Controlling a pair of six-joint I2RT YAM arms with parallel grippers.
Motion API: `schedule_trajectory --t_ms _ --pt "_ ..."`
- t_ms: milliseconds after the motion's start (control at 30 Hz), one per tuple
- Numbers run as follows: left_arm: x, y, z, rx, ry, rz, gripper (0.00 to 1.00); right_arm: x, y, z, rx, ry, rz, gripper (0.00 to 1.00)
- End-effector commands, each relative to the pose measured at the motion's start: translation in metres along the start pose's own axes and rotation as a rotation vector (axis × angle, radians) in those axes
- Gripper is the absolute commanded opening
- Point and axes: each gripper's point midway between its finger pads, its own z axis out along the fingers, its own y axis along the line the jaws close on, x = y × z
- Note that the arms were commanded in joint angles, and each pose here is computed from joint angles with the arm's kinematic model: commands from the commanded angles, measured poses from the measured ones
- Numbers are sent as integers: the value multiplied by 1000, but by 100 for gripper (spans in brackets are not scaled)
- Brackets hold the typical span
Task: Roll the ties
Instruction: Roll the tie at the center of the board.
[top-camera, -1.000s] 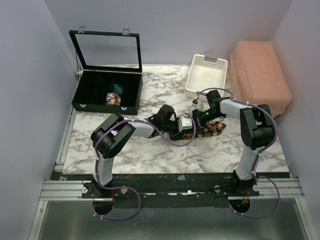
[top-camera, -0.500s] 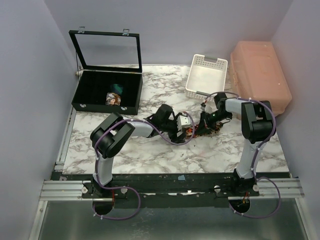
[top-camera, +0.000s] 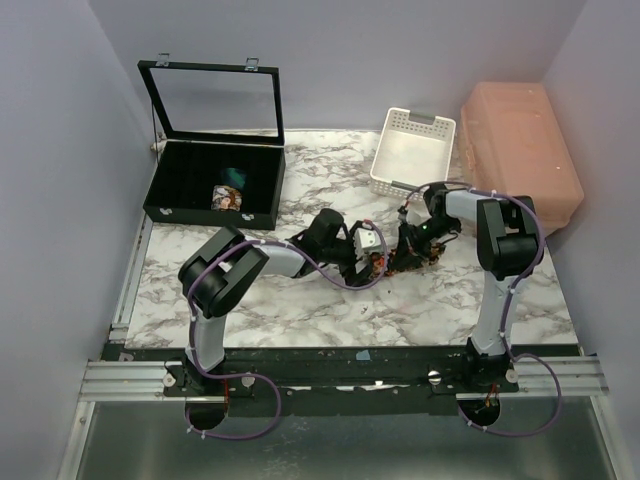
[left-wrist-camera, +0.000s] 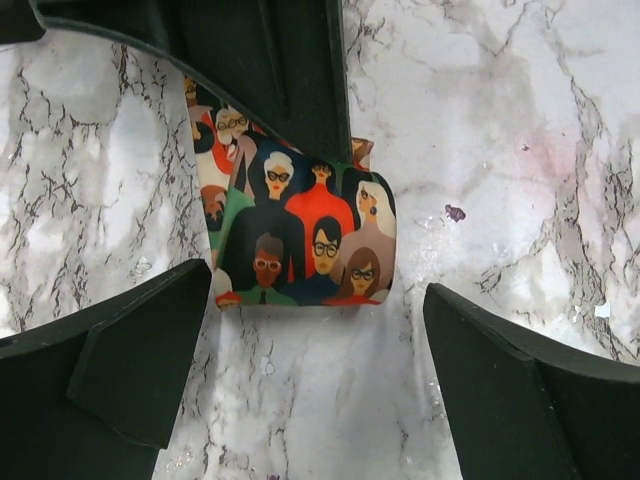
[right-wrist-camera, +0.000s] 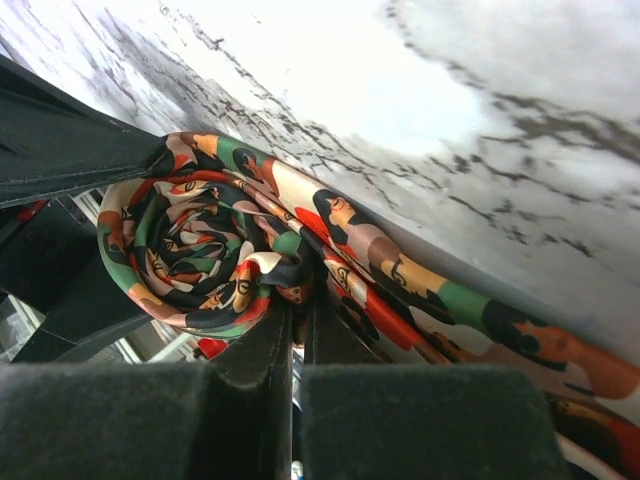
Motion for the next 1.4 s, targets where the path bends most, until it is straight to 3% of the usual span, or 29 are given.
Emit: schedule_trajectory --t_ms 0,200,500,633,800,900,967,1100,1367 --pt "-11 0 6 3 -34 40 98 18 -39 23 148 106 -81 1" --pt "-5 -4 4 14 -16 73 94 33 -27 32 114 150 -106 1" --pt "13 -21 9 79 46 68 77 24 -11 35 90 75 -64 0" --pt "20 -23 9 79 71 55 62 23 -6 34 75 54 -52 1" --pt "26 -29 7 97 90 18 28 23 10 24 46 26 -48 2" --pt "33 -35 3 116 108 -2 14 14 31 3 -28 -46 -83 19" --pt "38 -40 1 131 123 -11 11 4 43 -15 -64 -99 -102 25" --pt "45 -45 -2 143 141 -22 10 -7 51 -29 -65 -148 -126 26" --pt "41 -36 -5 112 148 -55 11 6 -13 -5 146 -79 -85 25"
